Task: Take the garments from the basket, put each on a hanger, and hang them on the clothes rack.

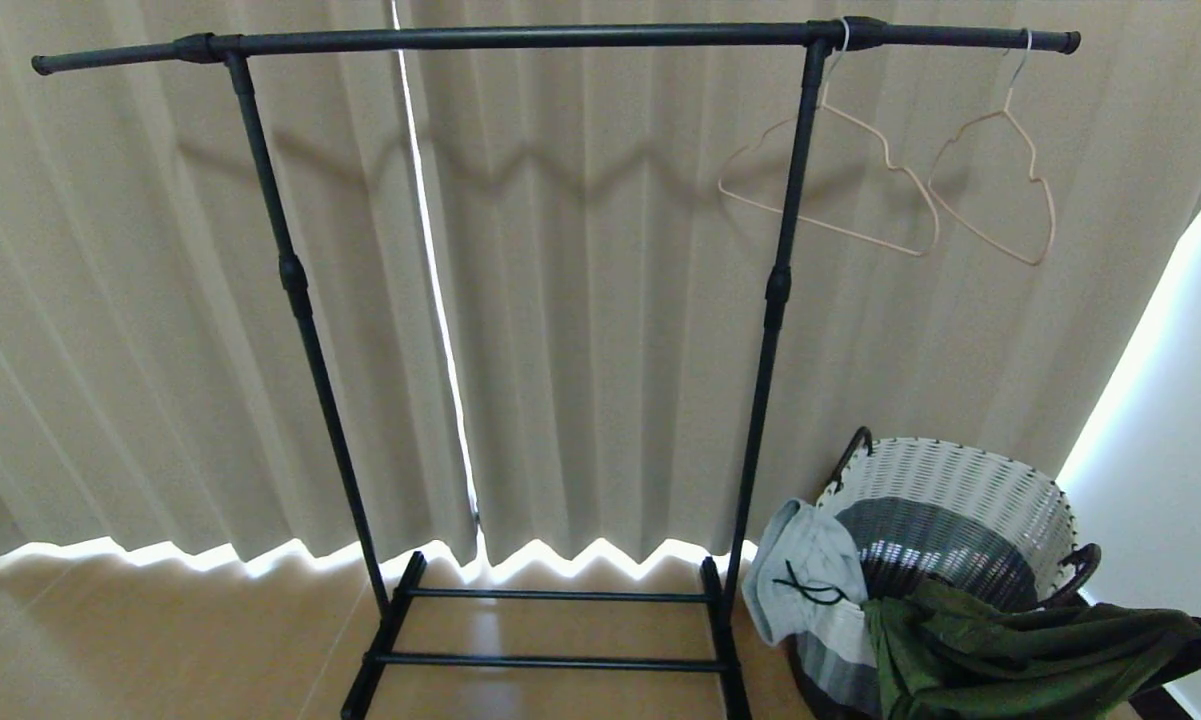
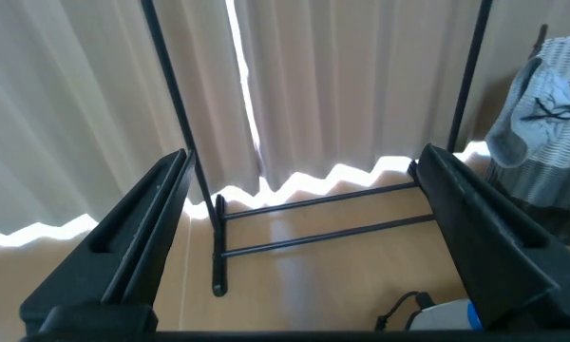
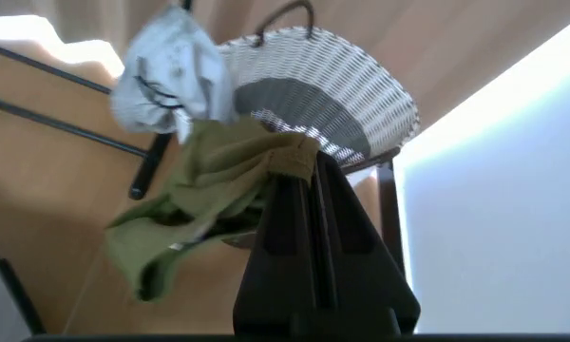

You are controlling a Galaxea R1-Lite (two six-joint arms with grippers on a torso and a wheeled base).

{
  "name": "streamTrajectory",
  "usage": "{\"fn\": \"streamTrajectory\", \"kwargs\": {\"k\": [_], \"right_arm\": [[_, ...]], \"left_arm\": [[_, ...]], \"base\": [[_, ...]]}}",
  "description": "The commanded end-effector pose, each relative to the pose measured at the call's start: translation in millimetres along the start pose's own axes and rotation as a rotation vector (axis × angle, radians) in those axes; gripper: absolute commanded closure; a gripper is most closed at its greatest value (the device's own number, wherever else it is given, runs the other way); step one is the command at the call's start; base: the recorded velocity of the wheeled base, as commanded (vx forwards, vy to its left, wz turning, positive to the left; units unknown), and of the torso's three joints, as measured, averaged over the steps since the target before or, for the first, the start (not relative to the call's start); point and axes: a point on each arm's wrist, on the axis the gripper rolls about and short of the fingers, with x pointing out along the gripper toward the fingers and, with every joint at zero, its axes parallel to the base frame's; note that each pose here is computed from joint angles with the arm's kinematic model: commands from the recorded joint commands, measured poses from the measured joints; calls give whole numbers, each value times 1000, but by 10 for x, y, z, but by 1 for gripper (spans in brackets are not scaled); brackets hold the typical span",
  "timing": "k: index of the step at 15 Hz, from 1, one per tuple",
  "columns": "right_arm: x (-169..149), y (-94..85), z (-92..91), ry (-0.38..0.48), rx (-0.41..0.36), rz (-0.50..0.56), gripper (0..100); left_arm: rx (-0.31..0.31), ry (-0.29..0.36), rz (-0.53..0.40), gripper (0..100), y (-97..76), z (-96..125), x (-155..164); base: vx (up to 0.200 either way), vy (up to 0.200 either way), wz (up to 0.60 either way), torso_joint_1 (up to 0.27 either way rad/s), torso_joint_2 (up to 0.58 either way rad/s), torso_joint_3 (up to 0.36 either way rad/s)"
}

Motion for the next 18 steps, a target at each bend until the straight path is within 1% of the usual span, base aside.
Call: {"fn": "streamTrajectory", "kwargs": {"k": [1,3,7,8,9,10,11,12,13,14,15,16,18], "right_arm": [[3,12,-8,-9,1,34,100],[12,20,4,-27,-1,79,100],[19,78,47,-65,-33,168,100],[32,130,77,-80,-59,237,100],[34,139,112,-94,-70,258,100],[31,148,207,-121,-91,297,100],[17,150,332,-149,-111,338,100],[0,151,437,-175,-126,369,100],[-18,155,537,-202,-140,398,100],[-36,158,623,-231,-153,419,100],[-46,154,664,-245,-157,423,100],[-58,147,747,-275,-165,431,100],[-32,140,866,-297,-170,443,100]], "left_arm": [[-5,0,1,0,0,1,-1],[-11,0,2,0,0,1,-1],[-2,0,-7,0,-2,-3,1],[-2,-11,-23,0,-5,18,-7],[-1,-17,-25,0,-4,39,-12],[18,-53,-68,0,-6,139,-43],[46,-106,-165,0,-10,329,-90],[49,-107,-220,0,-1,505,-80],[48,-96,-260,0,16,677,-42],[43,-69,-292,0,39,825,28],[35,-46,-304,0,56,907,90],[32,-28,-314,0,97,1089,226],[31,-21,-326,0,154,1295,469]], "base": [[0,0,0,0,0,0],[0,0,0,0,0,0],[0,0,0,0,0,0],[0,0,0,0,0,0],[0,0,0,0,0,0],[0,0,0,0,0,0],[0,0,0,0,0,0],[0,0,0,0,0,0],[0,0,0,0,0,0],[0,0,0,0,0,0],[0,0,0,0,0,0],[0,0,0,0,0,0],[0,0,0,0,0,0]]}}
